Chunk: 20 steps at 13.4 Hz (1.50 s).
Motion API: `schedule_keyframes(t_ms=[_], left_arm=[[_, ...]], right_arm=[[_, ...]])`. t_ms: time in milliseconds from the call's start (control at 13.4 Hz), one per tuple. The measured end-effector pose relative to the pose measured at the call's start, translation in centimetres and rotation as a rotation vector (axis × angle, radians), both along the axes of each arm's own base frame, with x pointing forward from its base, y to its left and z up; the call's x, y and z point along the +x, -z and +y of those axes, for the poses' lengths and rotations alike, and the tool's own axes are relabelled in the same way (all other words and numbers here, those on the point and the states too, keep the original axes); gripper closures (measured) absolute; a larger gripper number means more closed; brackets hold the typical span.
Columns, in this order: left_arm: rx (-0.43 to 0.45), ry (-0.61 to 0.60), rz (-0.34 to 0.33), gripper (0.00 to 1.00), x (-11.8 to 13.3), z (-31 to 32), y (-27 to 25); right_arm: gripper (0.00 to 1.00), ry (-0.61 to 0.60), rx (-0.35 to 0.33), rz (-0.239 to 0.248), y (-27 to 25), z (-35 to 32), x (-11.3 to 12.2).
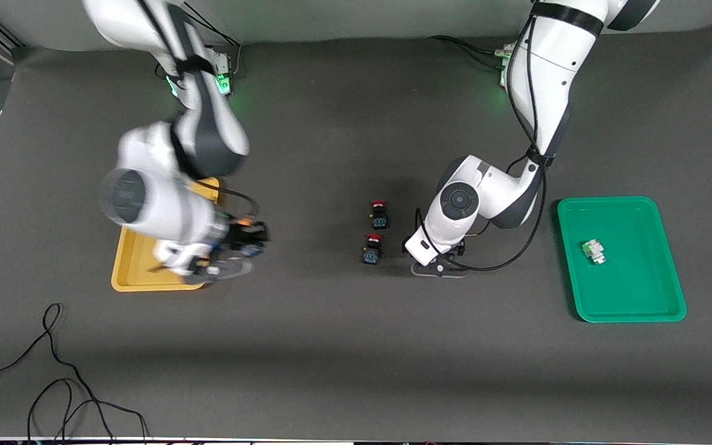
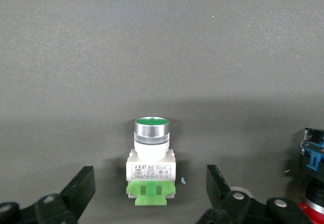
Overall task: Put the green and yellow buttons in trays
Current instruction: 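Grasp the yellow button with the right gripper while the left gripper grasps the green button, then carry the yellow button to the yellow tray while the left gripper carries the green button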
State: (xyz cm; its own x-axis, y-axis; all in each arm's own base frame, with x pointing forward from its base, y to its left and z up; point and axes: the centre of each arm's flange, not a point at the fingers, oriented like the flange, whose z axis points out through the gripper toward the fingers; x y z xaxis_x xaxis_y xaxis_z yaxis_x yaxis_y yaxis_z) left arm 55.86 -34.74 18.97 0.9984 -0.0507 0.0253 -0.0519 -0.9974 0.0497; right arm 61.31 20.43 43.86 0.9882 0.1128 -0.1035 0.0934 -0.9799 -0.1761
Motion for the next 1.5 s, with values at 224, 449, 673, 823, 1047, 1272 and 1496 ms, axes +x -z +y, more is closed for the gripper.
schedule_keyframes(t_ms=[224, 449, 673, 823, 1047, 1272, 1496], left_arm=[[0.0, -0.001, 0.001, 0.29, 0.0, 0.1, 0.6], [-0.001, -0.011, -0.007, 0.59, 0.4, 0.5, 0.3], [-0.01, -0.07, -0.032, 0.59, 2.3, 2.2, -2.8], [0.016, -0.105, -0.001, 0.59, 2.8, 3.3, -8.9], [0.053, -0.145, 0.076, 0.59, 1.4, 6.7, -21.5], [0.08, -0.106, 0.138, 0.59, 1.4, 17.4, -28.5], [0.058, -0.07, 0.188, 0.59, 3.0, 33.3, -28.4]], right_arm=[[0.56, 0.037, -0.064, 0.047, -3.9, -9.2, -0.6], [0.56, -0.008, -0.103, 0.06, -2.8, -16.1, -0.8], [0.56, 0.012, -0.112, 0.043, 0.4, -22.0, -1.0], [0.56, 0.036, -0.132, 0.023, 4.0, -24.1, -1.7], [0.56, 0.073, -0.174, 0.02, 10.0, -25.8, -3.8], [0.56, 0.095, -0.23, -0.009, 14.7, -27.1, -6.0], [0.56, 0.113, -0.236, -0.002, 18.8, -26.8, -7.3]])
